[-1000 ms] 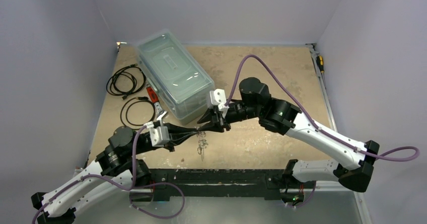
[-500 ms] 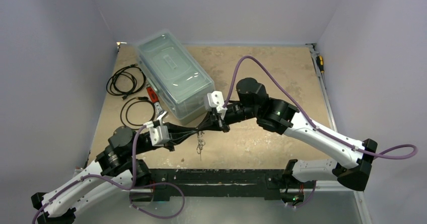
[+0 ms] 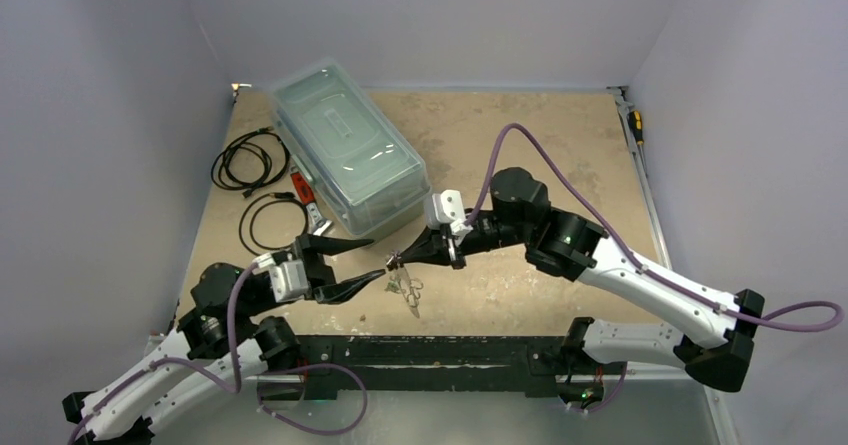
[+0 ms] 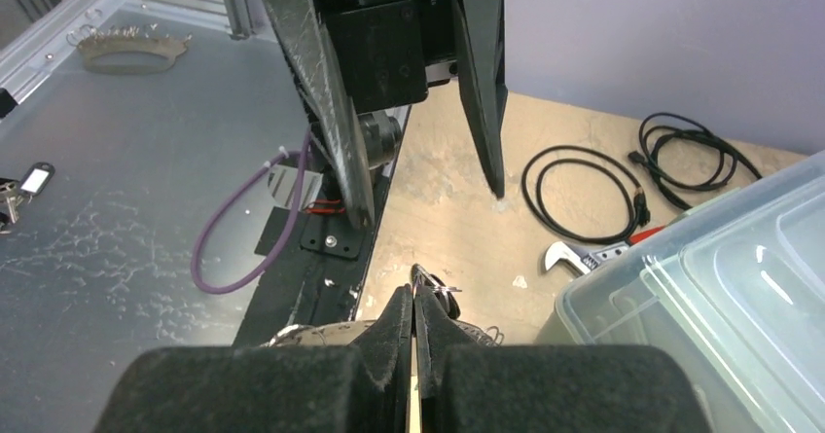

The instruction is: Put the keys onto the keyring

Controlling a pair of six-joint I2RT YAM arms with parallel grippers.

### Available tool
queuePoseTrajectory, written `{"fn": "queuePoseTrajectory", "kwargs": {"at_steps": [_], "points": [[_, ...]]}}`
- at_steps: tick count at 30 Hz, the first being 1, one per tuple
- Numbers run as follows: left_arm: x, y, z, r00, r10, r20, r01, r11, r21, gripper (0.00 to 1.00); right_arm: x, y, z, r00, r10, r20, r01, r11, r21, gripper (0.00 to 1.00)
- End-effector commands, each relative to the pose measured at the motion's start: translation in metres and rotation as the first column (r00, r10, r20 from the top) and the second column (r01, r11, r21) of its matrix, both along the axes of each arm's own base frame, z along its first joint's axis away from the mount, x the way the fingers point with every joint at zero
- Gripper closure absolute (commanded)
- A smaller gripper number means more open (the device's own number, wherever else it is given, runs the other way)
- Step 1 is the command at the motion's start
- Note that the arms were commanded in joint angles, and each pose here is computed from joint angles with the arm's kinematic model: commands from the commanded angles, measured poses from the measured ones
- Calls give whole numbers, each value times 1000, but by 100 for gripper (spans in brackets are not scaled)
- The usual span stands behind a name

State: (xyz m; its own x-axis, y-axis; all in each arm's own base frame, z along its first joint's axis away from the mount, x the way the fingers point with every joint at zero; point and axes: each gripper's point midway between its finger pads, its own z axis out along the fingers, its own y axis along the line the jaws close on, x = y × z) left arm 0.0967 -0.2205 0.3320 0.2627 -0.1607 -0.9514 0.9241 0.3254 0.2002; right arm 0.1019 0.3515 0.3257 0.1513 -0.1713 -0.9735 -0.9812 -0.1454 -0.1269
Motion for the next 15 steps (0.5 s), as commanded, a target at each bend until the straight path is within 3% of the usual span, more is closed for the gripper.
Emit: {"fn": "queuePoseTrajectory", "kwargs": {"at_steps": [1, 15], "points": [[-4, 9, 21, 996, 15, 86, -9, 997, -71, 50, -8, -3, 41, 998, 10, 57, -18, 988, 153, 100], [-16, -5, 13, 992, -92, 89, 94, 995, -23, 62, -16, -7, 52, 998, 31, 53, -42, 976, 212, 100]]}}
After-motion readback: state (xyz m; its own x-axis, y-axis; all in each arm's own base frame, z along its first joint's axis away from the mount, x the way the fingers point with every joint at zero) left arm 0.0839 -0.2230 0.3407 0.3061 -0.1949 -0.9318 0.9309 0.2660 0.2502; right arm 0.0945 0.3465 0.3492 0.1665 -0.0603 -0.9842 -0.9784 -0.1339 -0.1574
